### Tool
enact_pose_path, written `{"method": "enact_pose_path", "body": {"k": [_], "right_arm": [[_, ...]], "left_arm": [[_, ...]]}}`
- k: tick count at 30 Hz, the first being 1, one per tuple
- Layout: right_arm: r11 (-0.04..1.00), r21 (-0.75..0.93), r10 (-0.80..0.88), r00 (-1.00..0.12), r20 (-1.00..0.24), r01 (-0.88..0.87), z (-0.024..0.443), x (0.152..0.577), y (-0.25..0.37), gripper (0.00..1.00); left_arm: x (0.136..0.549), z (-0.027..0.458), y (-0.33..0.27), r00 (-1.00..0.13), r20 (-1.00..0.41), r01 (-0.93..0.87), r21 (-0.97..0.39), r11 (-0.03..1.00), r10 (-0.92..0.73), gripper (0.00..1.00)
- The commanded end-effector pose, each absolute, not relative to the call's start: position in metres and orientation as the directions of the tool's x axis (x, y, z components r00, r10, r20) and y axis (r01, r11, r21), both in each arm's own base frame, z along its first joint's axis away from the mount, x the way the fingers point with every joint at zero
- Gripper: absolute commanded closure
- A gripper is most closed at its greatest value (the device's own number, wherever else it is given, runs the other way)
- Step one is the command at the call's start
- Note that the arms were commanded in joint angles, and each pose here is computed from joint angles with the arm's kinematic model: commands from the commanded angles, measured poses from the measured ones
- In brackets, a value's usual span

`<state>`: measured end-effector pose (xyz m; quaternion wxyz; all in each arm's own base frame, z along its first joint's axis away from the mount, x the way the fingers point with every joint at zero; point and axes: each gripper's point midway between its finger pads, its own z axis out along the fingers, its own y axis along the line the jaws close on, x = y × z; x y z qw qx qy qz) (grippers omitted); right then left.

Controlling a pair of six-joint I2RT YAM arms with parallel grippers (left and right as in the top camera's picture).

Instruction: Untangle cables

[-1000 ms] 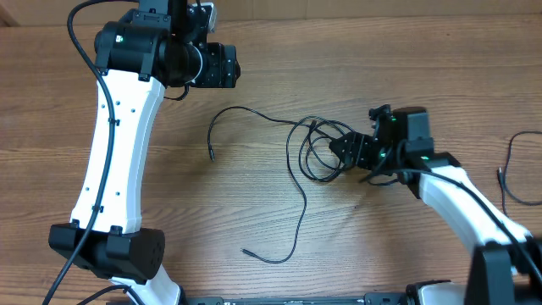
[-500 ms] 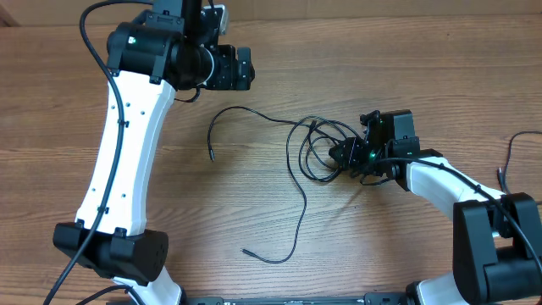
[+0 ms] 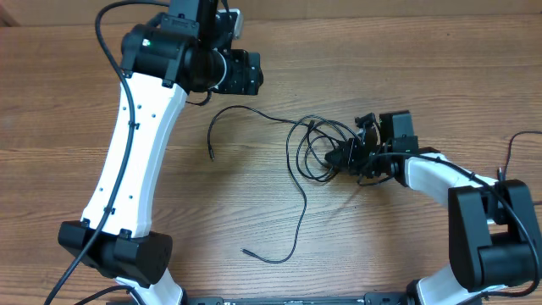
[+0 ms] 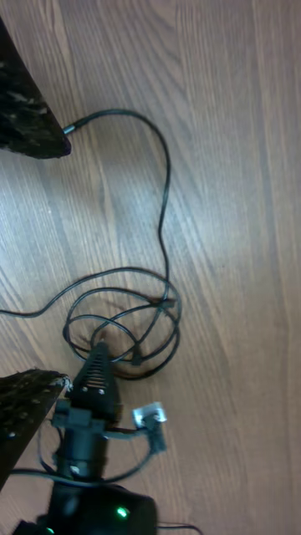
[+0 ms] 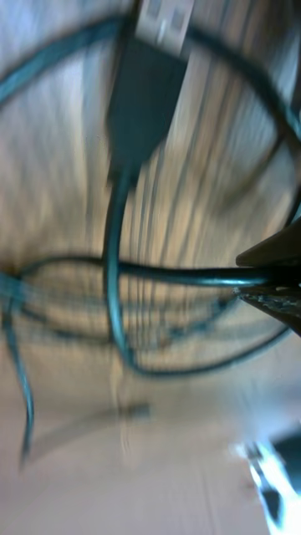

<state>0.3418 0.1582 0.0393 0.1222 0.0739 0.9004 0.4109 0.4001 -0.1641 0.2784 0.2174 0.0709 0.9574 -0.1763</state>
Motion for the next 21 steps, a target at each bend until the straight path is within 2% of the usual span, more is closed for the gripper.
{"method": "enact_pose_path", "body": {"k": [1,3,7,15,18,21], "right_arm": [[0.48,0.865,0.187,-0.946,-0.264,-0.146,0.12,0.357,0.173,0.96],[0.471,0.864,0.19,-0.936,-0.297,-0.178,0.144,0.359,0.171,0.96],[0.558,0.816,0.231,-0.916,-0.327,-0.151,0.171,0.361,0.161,0.96],[0.749,0.659,0.268,-0.875,-0.403,-0.074,0.197,0.356,0.135,0.96],[0.758,0.643,0.25,-0.863,-0.44,-0.108,0.206,0.354,0.134,0.96],[0.76,0.631,0.236,-0.838,-0.492,-0.156,0.224,0.356,0.134,0.96]], "left_arm": [[0.399,0.265,-0.169,-0.908,-0.414,0.209,-0.303,0.93,0.069,0.19],[0.399,0.257,-0.171,-0.912,-0.404,0.208,-0.302,0.93,0.073,0.19],[0.401,0.243,-0.174,-0.916,-0.394,0.211,-0.308,0.928,0.078,0.2],[0.401,0.239,-0.222,-0.901,-0.418,0.342,-0.527,0.778,0.112,0.11],[0.399,0.232,-0.232,-0.902,-0.414,0.36,-0.572,0.737,0.12,0.11],[0.393,0.217,-0.234,-0.914,-0.384,0.349,-0.577,0.739,0.132,0.11]]}}
